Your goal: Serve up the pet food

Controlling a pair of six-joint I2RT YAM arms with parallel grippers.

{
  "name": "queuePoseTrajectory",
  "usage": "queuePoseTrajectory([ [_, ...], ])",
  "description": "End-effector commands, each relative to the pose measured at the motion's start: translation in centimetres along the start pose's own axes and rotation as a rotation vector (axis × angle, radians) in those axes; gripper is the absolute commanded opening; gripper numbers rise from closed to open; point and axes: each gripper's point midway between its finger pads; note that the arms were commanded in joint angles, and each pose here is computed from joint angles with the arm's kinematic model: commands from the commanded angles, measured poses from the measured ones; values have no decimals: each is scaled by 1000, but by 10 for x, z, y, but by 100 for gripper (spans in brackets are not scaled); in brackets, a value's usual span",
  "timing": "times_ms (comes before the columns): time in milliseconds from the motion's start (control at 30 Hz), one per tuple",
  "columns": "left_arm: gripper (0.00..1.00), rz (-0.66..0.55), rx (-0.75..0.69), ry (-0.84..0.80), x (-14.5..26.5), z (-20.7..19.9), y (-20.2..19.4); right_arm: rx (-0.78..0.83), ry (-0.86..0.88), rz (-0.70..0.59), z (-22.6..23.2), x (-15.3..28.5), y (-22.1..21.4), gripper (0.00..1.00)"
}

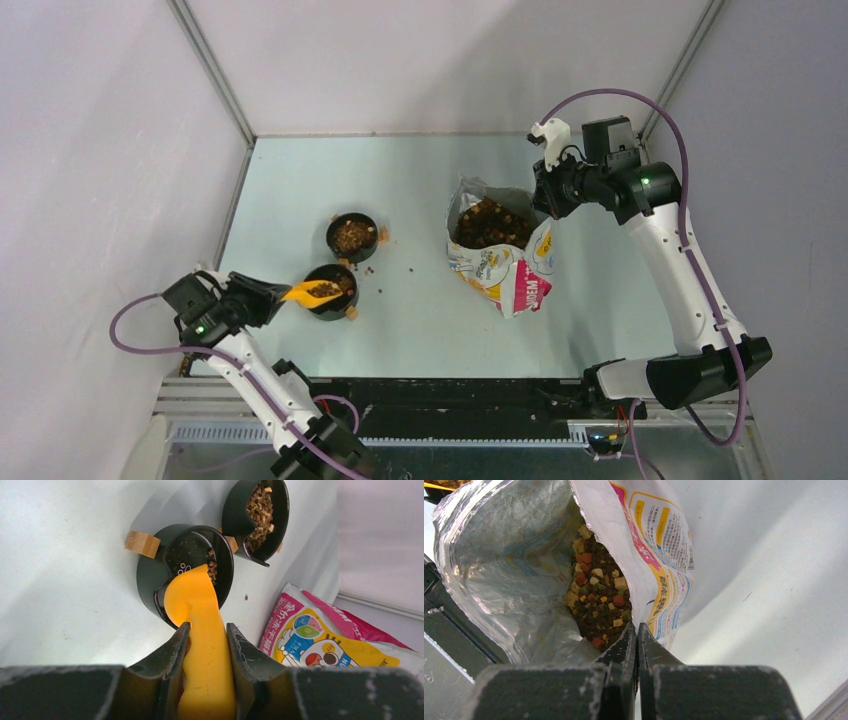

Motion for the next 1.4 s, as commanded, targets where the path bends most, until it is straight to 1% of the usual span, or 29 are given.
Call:
queuePoseTrajectory([
  [0, 0, -88, -113, 51, 4, 4, 24, 62, 14, -165, 5, 13, 41, 0],
  [167, 0, -75, -137, 47, -2, 3, 27, 61, 13, -163, 5, 13, 41, 0],
  [300, 0, -86, -216, 35, -7, -8, 27, 61, 15, -162, 4, 12, 40, 0],
  [467, 0, -117, -325, 32, -16, -27, 38, 62, 15, -163, 5, 12, 41, 0],
  [733, 0, -88, -390, 34, -32, -38, 41, 62, 6, -161, 2, 12, 37, 0],
  [1000, 0, -72, -500, 19, -47, -66, 42, 61, 2, -165, 2, 14, 36, 0],
  [1267, 0, -12, -584, 11, -64, -90, 34, 55, -7, -164, 1, 19, 31, 0],
  [1367, 0, -30, -598, -6, -67, -103, 37, 52, -8, -170, 1, 20, 32, 0],
])
Point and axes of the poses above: each gripper's point midway between its finger pads, its own x axis back along the fingers, its own z axis along the line the jaws close on, y = z × x, and after that the axes turned 1 degree about x, right-handed
